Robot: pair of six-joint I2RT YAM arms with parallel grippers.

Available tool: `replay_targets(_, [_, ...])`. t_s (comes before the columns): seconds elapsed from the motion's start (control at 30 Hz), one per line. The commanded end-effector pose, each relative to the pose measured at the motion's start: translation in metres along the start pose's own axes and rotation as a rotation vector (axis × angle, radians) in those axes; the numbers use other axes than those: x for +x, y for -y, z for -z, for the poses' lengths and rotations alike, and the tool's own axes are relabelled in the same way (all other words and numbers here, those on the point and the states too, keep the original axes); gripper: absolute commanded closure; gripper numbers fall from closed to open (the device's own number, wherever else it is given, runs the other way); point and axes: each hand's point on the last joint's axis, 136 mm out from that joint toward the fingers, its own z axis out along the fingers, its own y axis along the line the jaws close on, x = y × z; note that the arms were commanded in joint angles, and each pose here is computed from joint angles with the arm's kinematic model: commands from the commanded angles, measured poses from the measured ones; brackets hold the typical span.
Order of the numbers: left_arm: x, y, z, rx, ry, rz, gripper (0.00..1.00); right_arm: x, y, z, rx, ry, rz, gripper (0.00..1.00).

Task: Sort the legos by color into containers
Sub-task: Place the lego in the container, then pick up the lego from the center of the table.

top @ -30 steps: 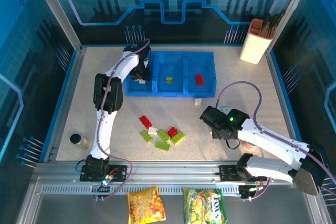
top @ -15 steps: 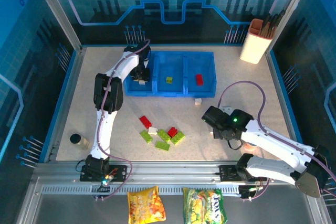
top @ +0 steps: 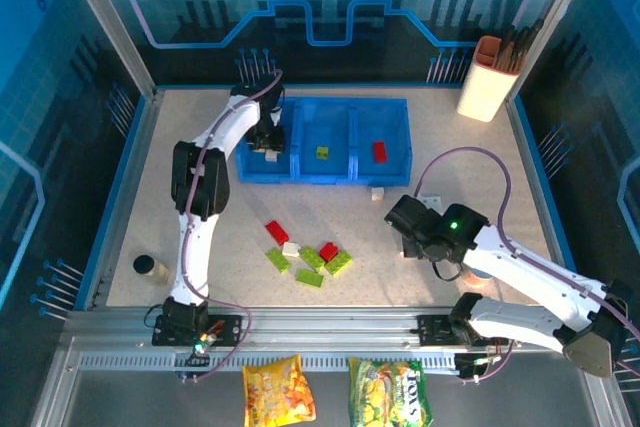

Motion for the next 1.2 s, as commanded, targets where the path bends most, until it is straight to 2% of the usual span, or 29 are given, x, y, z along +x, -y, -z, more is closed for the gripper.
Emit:
replay_targets(0.0, [0.009, -0.001, 0.035, 0.039, 0.027, 0.034, 0.57, -0.007, -0.011, 0.005, -0.02, 0.019, 0.032, 0.46])
replay_targets(0.27, [0.038, -0.007, 0.059, 0.038, 0.035, 0.03, 0.57, -0.013, -0.038, 0.003, -0.047, 0.018, 0.093, 0.46])
replay_targets(0.6, [0.098, -0.032, 0.08, 0.025, 0.018, 0.064, 0.57, -0.018, -0.092, 0.0, -0.075, 0.008, 0.228, 0.46])
replay_targets(0.97, [0.155, -0.071, 0.084, 0.069, 0.025, 0.191, 0.56, -0.017, -0.183, -0.005, -0.17, -0.033, 0.394, 0.46])
replay_targets(1.17, [0.168, -0.078, 0.077, 0.113, 0.08, 0.268, 0.56, -0.02, -0.24, -0.015, -0.21, -0.06, 0.463, 0.46])
